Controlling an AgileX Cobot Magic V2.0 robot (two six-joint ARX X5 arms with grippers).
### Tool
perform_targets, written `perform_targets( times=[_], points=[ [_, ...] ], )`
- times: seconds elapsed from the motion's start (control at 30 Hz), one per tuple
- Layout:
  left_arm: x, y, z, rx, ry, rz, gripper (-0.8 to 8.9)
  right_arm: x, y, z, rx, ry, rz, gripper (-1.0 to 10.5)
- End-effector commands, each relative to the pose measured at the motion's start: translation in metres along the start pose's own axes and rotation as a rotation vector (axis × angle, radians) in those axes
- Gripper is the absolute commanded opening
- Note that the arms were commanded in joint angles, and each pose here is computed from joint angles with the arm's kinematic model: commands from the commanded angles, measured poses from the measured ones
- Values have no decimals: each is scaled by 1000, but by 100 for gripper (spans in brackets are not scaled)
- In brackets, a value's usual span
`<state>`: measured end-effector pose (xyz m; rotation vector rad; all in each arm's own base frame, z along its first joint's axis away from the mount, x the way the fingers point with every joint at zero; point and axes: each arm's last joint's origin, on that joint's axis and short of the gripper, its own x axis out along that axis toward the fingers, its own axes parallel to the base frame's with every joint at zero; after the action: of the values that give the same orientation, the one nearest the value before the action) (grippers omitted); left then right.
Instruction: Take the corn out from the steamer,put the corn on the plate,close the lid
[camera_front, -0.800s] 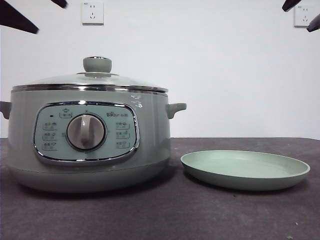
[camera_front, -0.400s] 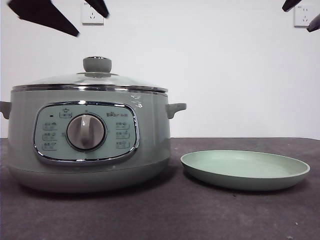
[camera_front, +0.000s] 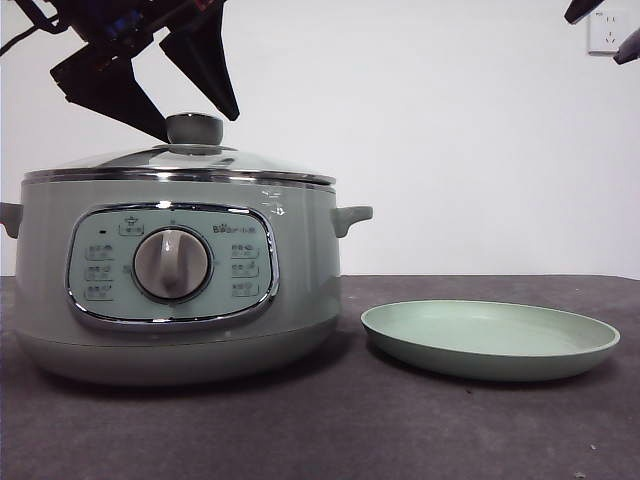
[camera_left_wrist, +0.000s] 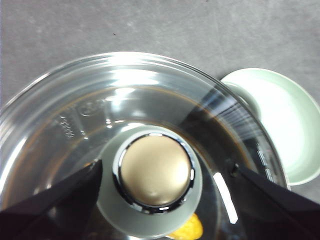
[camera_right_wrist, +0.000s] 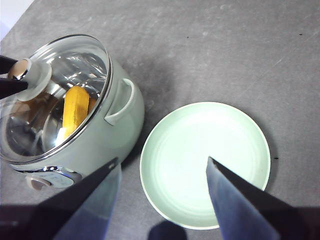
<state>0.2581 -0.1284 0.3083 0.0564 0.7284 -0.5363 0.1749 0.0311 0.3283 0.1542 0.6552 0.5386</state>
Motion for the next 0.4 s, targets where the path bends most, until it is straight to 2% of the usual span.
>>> perform_targets(
  times=[0.03, 0.23, 0.4],
  points=[
    [1, 0, 0, 40, 6, 27, 236, 0, 0, 1, -1, -3, -4, 285],
    [1, 0, -1, 67, 13, 27, -12, 0, 0, 1, -1, -3, -4, 285],
    [-4, -1, 6, 72, -55, 31, -9, 0, 1, 2, 6, -12, 8, 284]
  ],
)
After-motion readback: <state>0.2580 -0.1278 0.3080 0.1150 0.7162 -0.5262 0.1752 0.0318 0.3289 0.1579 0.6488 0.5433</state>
